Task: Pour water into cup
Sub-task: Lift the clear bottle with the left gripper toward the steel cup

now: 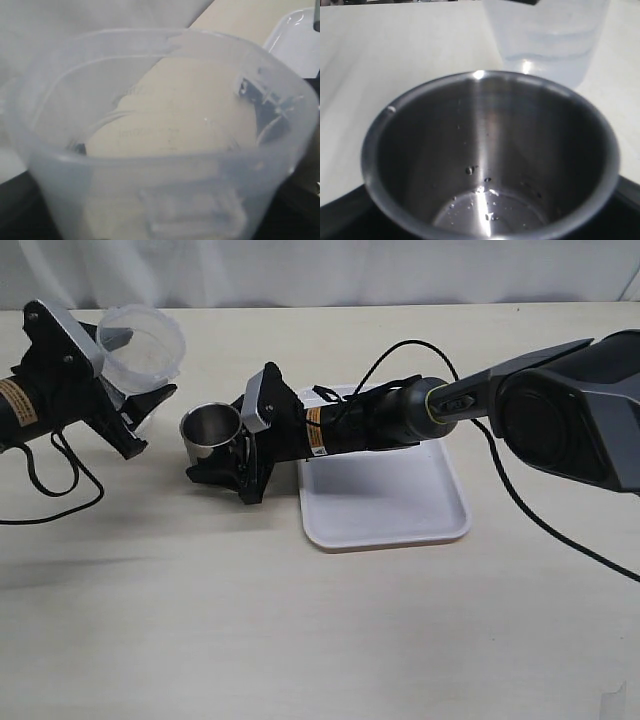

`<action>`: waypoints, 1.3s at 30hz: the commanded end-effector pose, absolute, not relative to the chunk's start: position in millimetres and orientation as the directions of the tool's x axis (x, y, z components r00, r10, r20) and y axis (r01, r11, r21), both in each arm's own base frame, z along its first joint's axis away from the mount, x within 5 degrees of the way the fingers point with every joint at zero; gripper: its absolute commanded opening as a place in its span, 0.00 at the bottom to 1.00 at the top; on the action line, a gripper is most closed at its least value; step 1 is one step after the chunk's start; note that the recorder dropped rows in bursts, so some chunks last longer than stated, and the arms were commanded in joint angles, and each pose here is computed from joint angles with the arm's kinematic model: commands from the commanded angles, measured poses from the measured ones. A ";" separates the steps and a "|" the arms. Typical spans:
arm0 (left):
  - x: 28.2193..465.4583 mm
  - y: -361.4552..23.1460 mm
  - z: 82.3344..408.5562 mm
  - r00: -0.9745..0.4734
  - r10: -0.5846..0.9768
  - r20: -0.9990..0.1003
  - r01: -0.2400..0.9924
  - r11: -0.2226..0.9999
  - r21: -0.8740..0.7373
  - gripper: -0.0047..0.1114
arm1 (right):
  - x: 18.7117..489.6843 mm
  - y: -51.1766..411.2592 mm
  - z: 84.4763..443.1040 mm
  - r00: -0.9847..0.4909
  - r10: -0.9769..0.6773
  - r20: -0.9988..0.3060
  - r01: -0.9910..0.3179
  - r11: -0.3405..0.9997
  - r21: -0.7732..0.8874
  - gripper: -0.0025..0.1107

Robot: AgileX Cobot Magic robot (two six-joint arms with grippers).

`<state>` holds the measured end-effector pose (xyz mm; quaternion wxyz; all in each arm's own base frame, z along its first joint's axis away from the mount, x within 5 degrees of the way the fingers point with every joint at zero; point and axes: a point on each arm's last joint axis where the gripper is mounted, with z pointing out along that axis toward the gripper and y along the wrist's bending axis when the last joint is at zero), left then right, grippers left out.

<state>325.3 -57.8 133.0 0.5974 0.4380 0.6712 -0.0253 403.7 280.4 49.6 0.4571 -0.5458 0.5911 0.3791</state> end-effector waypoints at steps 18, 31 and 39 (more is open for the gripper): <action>326.7 -63.0 138.7 0.384 0.726 -0.571 0.511 0.348 0.786 0.04 | 405.4 278.1 49.5 0.019 -0.292 -0.956 -0.991 0.120 -0.056 0.06; 334.1 -62.5 142.4 0.399 0.744 -0.536 0.489 0.322 0.810 0.04 | 404.7 278.4 50.1 -0.005 -0.282 -0.959 -0.992 0.120 -0.030 0.06; 334.0 -62.6 142.4 0.401 0.743 -0.536 0.490 0.320 0.811 0.04 | 399.8 280.0 54.3 0.001 -0.235 -0.972 -0.998 0.067 -0.017 0.06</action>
